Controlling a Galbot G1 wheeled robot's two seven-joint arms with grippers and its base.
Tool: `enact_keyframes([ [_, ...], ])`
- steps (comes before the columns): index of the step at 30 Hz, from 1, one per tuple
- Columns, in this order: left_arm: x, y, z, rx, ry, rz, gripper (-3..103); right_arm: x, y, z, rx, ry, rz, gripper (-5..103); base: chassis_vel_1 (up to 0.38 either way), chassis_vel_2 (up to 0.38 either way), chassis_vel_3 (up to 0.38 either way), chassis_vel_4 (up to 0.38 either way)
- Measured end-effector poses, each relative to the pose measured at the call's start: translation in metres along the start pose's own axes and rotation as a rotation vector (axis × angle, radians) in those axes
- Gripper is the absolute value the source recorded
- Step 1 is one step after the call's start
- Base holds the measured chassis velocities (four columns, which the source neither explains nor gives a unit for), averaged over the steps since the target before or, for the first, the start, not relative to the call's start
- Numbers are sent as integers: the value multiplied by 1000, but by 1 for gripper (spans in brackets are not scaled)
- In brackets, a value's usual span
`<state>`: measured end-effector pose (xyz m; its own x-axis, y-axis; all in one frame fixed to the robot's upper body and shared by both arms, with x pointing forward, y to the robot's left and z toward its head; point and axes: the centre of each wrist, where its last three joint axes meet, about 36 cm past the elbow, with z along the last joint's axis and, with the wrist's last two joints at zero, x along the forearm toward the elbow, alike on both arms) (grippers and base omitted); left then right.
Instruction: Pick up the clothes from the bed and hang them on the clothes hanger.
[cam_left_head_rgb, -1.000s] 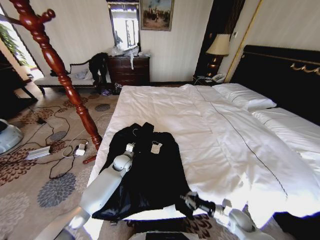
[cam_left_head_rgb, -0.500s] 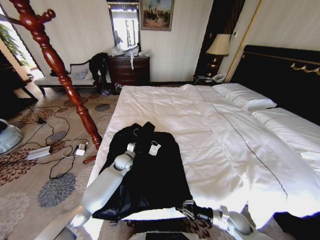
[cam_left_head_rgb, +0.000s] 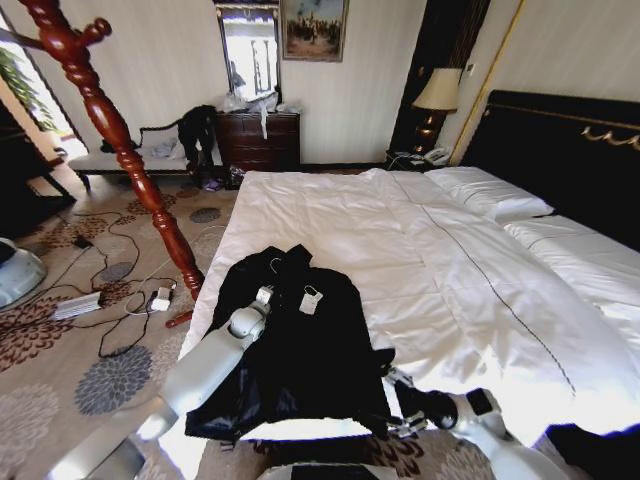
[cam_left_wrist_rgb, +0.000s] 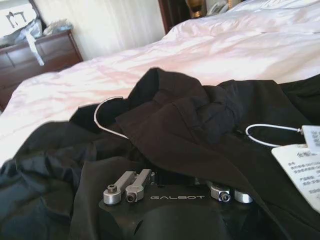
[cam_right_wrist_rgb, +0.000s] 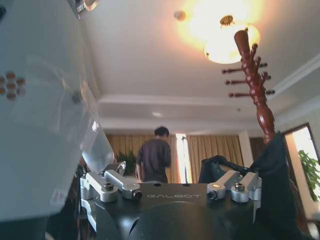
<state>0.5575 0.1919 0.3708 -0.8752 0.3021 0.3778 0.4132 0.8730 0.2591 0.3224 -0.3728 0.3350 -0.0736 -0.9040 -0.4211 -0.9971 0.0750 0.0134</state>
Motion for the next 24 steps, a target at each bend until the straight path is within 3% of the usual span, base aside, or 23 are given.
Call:
enact_keyframes([
  [3,-2,4,-3,-27,-22,14,28,22,-5,-1,106,176,33,99,0,0,0,0],
  [4,-3,7,-3,-50,-30,21,28,35,-6,-3,159,299,32,99,0,0,0,0],
  [9,-10,15,-1,-79,-30,13,28,47,1,-7,184,401,-3,100,0,0,0,0],
  [14,-14,15,-3,-71,-31,9,28,58,-5,-28,235,496,-62,100,0,0,0,0],
  [19,-14,14,-4,-69,-35,9,28,61,-6,-47,244,449,-40,100,0,0,0,0],
  [22,-16,14,-3,-73,-30,6,28,52,0,-44,219,280,135,100,0,0,0,0],
  [23,-20,16,-1,-86,-26,2,28,43,1,-37,220,190,295,100,0,0,0,0],
  [24,-23,17,-1,-98,-26,-1,28,37,-1,-33,224,151,381,100,0,0,0,0],
])
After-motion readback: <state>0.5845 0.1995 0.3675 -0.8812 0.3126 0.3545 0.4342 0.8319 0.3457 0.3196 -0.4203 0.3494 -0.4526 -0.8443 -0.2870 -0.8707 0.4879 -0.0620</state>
